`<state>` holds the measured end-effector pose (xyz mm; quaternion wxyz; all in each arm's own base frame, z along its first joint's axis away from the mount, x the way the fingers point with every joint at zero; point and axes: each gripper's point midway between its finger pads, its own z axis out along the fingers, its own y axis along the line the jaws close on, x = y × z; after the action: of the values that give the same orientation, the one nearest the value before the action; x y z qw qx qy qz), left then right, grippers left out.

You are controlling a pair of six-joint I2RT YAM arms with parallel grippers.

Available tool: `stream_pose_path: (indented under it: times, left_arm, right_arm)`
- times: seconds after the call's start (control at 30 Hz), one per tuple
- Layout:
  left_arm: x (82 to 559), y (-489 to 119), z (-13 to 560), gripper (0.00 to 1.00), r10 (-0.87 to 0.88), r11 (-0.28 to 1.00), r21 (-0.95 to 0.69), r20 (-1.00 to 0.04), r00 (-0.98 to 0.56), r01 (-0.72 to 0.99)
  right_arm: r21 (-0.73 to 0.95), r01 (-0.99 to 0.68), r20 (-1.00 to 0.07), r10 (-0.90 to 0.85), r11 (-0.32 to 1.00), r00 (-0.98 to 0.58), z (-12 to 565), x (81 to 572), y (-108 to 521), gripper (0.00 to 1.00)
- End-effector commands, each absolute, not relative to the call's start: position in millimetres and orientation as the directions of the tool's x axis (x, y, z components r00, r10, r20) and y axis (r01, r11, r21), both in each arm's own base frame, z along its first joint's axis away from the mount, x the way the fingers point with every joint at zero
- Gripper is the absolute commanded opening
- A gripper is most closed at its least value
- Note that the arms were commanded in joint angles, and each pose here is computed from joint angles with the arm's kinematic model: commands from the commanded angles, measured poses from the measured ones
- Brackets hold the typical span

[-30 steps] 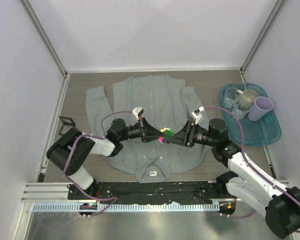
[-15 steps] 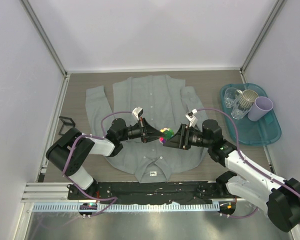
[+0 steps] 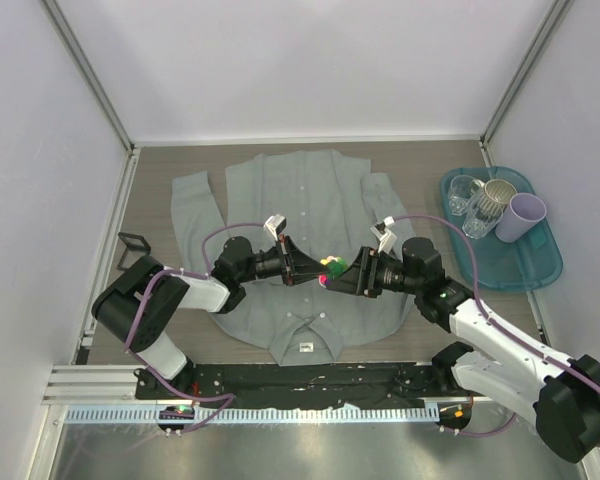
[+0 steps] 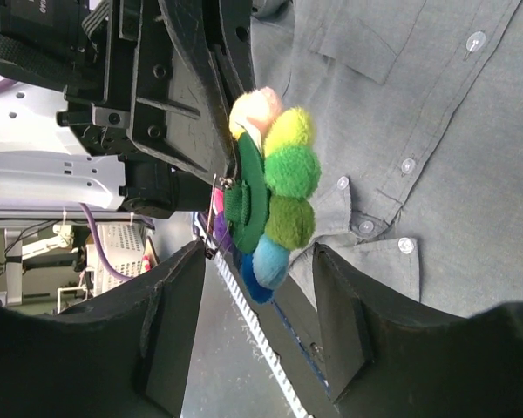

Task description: Remove the brooch from the garment

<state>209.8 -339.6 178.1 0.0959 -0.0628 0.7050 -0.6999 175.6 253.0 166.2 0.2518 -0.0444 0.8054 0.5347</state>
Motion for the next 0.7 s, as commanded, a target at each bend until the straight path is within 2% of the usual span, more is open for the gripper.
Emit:
stream_pose_path:
  times: [0.0,0.47,0.67]
  left_arm:
    - [207,-339,198,0.00,-0.220,-0.027,-0.994,-0.100,-0.970,0.108]
    - [201,-339,202,0.00,-0.209,-0.034,-0.993,-0.100,-0.973,0.110]
    - [201,-338,200,0.00,-0.207,-0.027,-0.993,-0.106,-0.973,0.114]
  right_arm:
    - [0.814,-0.400,-0.520,0.223,0.420,-0.825,188,188,257,0.57]
    - [0.798,-0.397,-0.546,0.266,0.454,-0.794,197,206,257,0.52]
    - [0.812,-0.415,-0.537,0.244,0.411,-0.808,201,194,258,0.56]
